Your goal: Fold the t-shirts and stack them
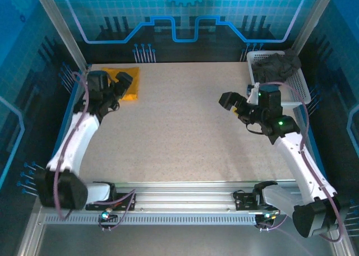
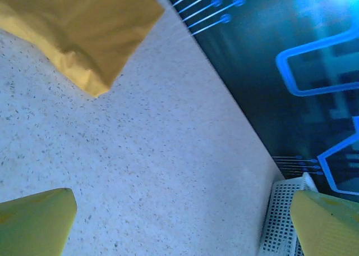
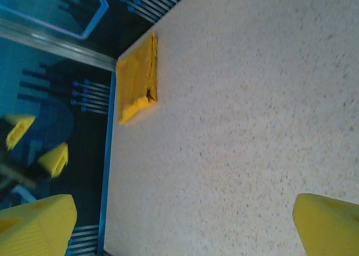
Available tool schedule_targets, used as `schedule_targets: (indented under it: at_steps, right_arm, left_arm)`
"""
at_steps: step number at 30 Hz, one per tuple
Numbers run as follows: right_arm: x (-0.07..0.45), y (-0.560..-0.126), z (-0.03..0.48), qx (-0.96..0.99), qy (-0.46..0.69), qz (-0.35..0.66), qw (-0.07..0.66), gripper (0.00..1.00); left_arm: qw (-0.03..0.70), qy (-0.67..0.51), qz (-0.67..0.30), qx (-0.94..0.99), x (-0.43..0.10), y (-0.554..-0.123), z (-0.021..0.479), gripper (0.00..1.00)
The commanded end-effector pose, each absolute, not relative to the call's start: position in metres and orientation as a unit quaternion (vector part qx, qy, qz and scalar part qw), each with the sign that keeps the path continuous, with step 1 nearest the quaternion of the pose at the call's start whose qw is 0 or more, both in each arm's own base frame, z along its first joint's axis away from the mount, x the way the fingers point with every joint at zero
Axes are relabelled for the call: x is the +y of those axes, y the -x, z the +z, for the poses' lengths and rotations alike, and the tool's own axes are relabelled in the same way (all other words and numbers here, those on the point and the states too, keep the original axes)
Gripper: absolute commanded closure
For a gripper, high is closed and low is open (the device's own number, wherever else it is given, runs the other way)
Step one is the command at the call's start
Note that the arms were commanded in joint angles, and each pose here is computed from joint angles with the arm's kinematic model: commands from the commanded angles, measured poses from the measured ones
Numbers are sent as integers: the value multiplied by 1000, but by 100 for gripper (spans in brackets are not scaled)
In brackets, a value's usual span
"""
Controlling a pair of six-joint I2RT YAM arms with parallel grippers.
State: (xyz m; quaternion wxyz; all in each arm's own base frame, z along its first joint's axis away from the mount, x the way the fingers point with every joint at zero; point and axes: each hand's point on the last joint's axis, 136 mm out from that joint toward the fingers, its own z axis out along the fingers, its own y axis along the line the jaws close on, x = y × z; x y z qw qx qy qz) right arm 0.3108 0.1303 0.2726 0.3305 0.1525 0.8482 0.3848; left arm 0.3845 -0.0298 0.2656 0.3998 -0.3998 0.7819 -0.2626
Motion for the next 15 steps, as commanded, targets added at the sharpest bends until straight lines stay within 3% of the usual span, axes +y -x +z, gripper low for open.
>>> schedule_targets:
  at_steps: [1, 3, 6, 9, 15]
  right_arm:
    - [104, -318, 287, 849, -173, 335, 370, 0]
    - [78, -319, 280, 863, -194, 254, 391, 0]
    - [21, -320, 264, 862, -221, 80, 449, 0]
    - [-7, -329, 232, 839, -178, -30, 513, 0]
    - [-14, -332, 145, 855, -70, -125, 498, 0]
  left_arm:
    - [406, 462, -105, 781, 3, -333, 229, 1]
    - [428, 450, -29, 784, 14, -307, 230, 1]
    - [480, 287, 20, 828, 7, -305, 230, 1]
    - [487, 213, 83, 843, 19, -289, 203, 1]
    - [547, 155, 42, 822, 8, -301, 158, 1]
